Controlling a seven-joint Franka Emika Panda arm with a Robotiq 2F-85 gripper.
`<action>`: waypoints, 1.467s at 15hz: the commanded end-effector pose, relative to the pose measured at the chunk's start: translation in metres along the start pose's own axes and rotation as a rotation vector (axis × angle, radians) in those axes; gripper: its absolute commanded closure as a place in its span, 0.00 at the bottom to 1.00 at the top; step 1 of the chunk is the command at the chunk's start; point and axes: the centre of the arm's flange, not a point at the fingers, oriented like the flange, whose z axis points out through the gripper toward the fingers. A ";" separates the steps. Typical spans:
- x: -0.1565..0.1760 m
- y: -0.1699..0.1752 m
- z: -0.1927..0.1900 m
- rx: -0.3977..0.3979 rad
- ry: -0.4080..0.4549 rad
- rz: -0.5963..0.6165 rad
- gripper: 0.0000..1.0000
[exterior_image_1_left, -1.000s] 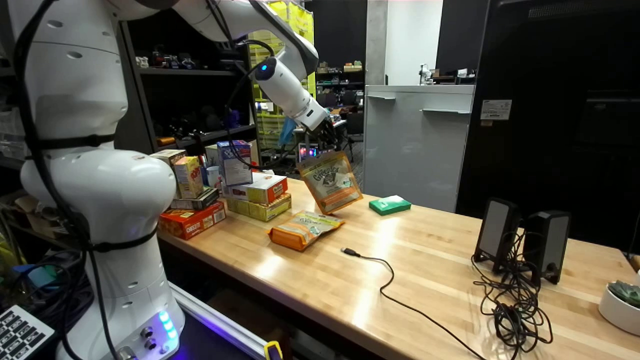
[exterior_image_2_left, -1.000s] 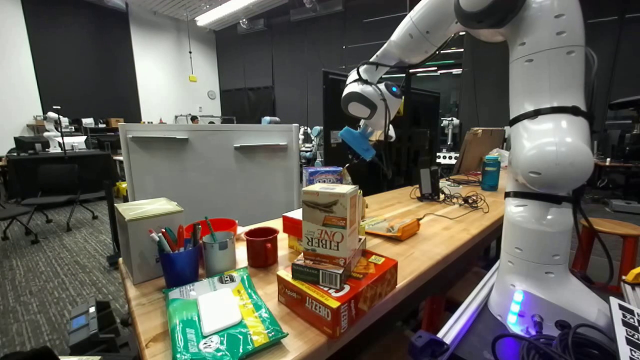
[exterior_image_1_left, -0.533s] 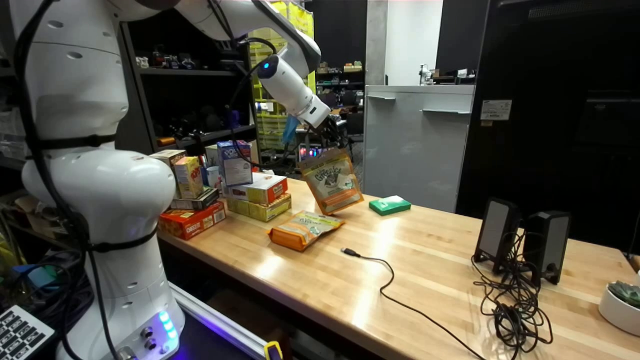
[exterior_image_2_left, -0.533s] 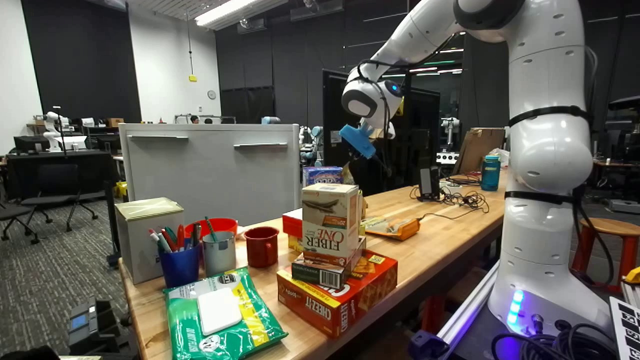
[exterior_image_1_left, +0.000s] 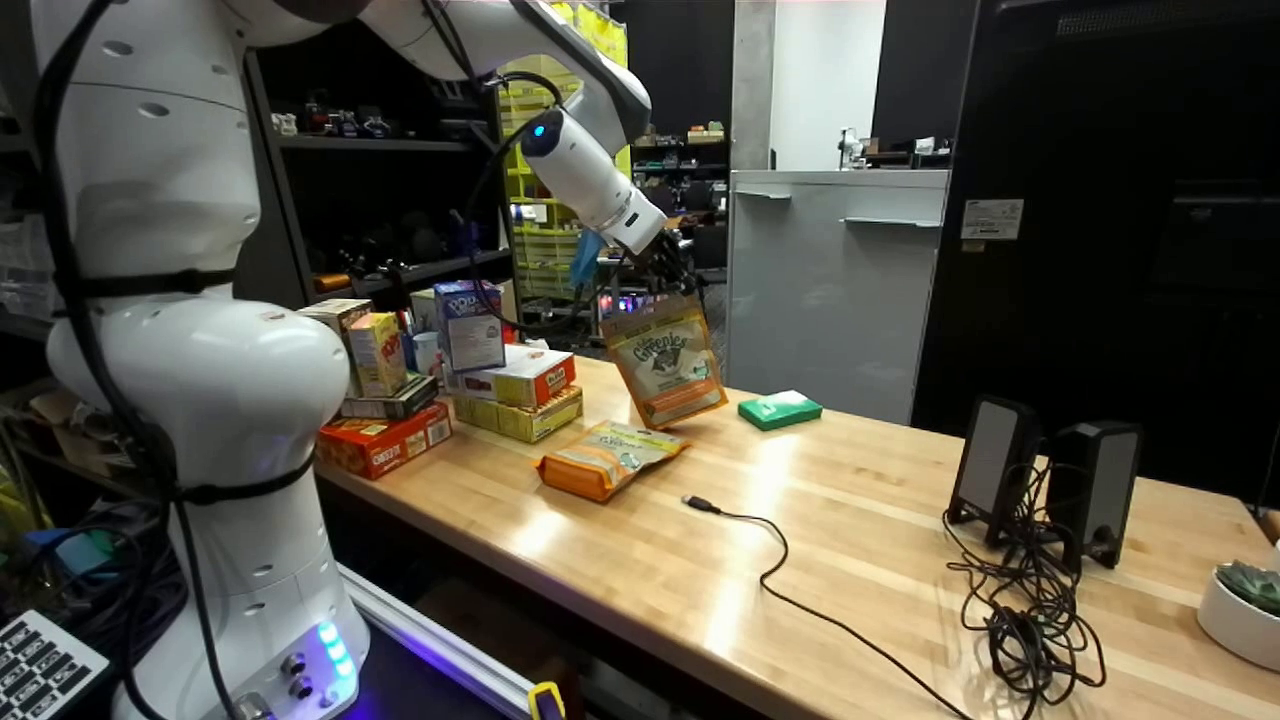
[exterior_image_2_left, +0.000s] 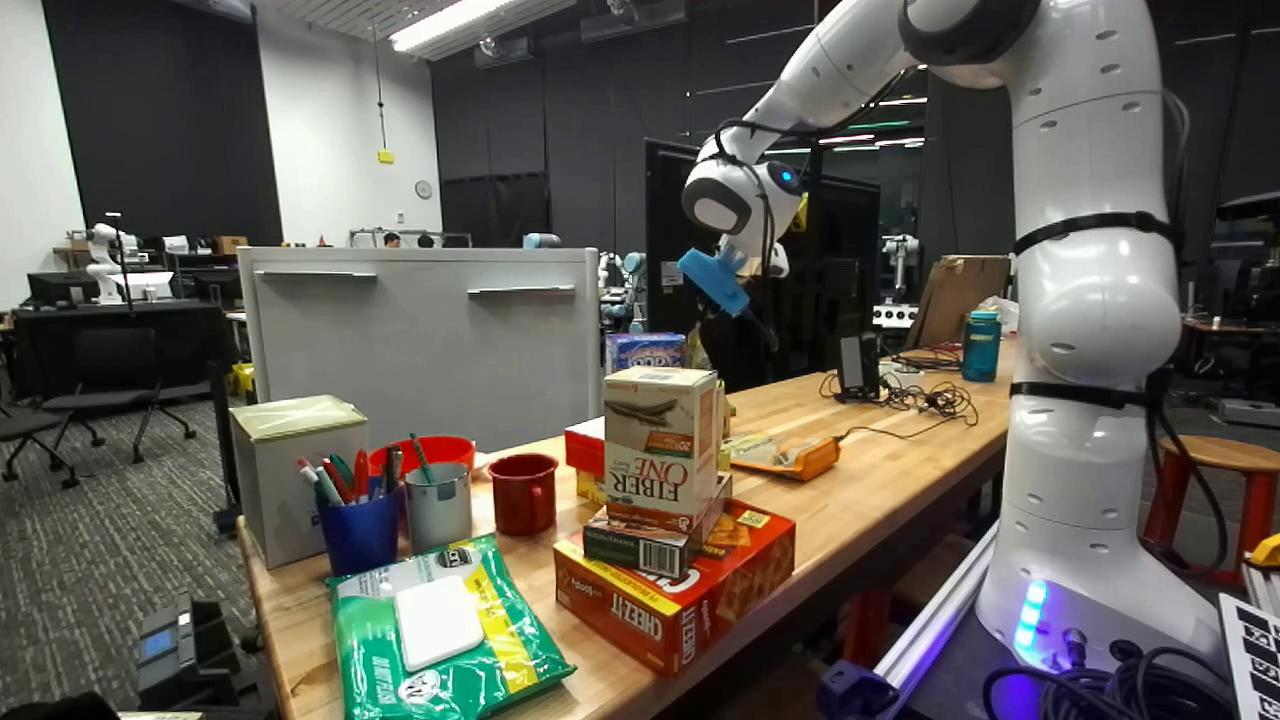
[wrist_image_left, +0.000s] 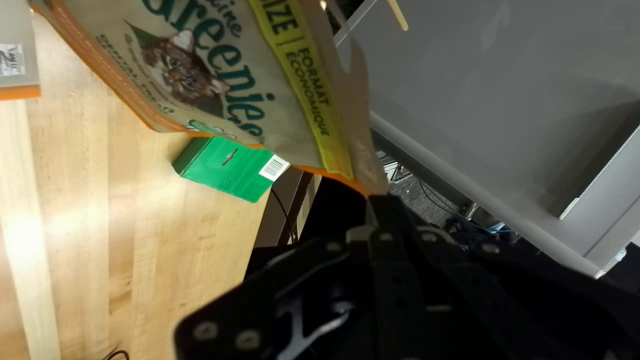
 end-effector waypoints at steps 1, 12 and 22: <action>0.024 -0.045 -0.012 -0.021 0.001 0.016 1.00; 0.043 -0.057 -0.003 -0.029 0.021 0.076 1.00; 0.064 -0.044 0.022 -0.076 0.050 0.180 1.00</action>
